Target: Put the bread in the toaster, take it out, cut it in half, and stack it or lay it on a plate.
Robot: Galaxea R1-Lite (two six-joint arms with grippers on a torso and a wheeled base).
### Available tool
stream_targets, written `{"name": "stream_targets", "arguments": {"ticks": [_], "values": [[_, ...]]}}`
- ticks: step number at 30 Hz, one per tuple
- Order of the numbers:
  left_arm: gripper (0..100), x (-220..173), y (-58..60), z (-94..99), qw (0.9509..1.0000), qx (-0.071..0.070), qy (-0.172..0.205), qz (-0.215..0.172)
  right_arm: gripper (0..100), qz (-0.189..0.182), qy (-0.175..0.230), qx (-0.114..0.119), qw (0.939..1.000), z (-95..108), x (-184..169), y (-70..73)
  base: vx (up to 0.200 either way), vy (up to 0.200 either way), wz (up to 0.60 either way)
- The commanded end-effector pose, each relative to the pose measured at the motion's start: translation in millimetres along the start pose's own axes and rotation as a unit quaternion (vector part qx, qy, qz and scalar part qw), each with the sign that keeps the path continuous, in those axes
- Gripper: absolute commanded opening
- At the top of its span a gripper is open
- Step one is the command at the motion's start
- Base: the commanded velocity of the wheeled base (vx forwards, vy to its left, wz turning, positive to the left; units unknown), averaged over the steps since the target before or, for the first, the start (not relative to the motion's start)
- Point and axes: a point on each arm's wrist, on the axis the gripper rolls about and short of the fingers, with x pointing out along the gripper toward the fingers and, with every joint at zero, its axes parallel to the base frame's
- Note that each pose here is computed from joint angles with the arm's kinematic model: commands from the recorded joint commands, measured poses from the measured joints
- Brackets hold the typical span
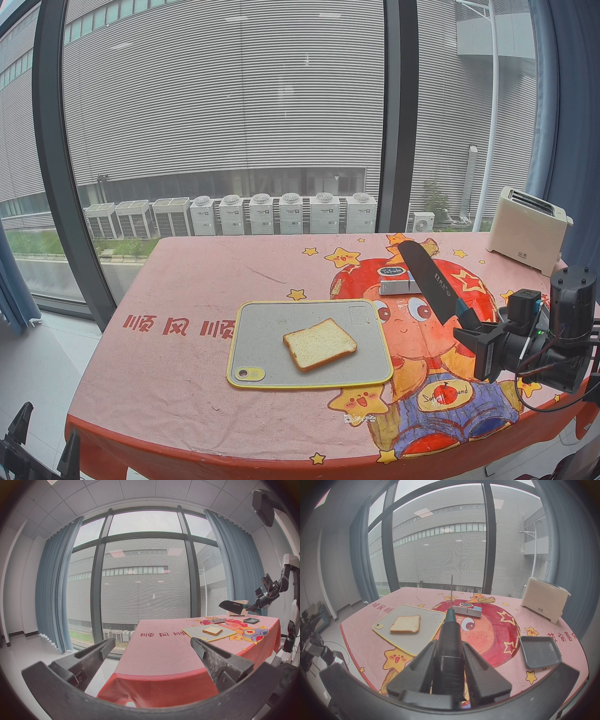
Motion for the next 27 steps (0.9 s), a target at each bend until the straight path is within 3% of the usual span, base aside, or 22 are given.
{"name": "stream_targets", "arguments": {"ticks": [1,6,13,17,27], "values": [[100,0.0,0.0,-4.8,1.0,0.0,0.0,0.0,0,0.003,-0.002,-0.002,1.0,-0.2,-1.5,1.1,0.0,0.0,0.0],[100,0.0,0.0,-4.8,1.0,0.0,0.0,0.0,0,0.004,-0.003,-0.005,1.0,-0.9,-1.5,1.1,0.0,0.0,0.0],[100,0.0,0.0,-4.8,1.0,0.0,0.0,0.0,0,0.036,-0.001,-0.022,0.9991,-6.5,-8.6,0.3,0.0,0.0,0.0],[100,0.0,0.0,-4.8,1.0,0.0,0.0,0.0,0,0.064,0.005,-0.047,0.9968,-11.6,-13.2,-0.2,0.0,0.0,0.0],[100,0.0,0.0,-4.8,1.0,0.0,0.0,0.0,0,0.097,-0.014,-0.055,0.9937,-1.6,-17.0,1.3,0.0,0.0,0.0]]}}
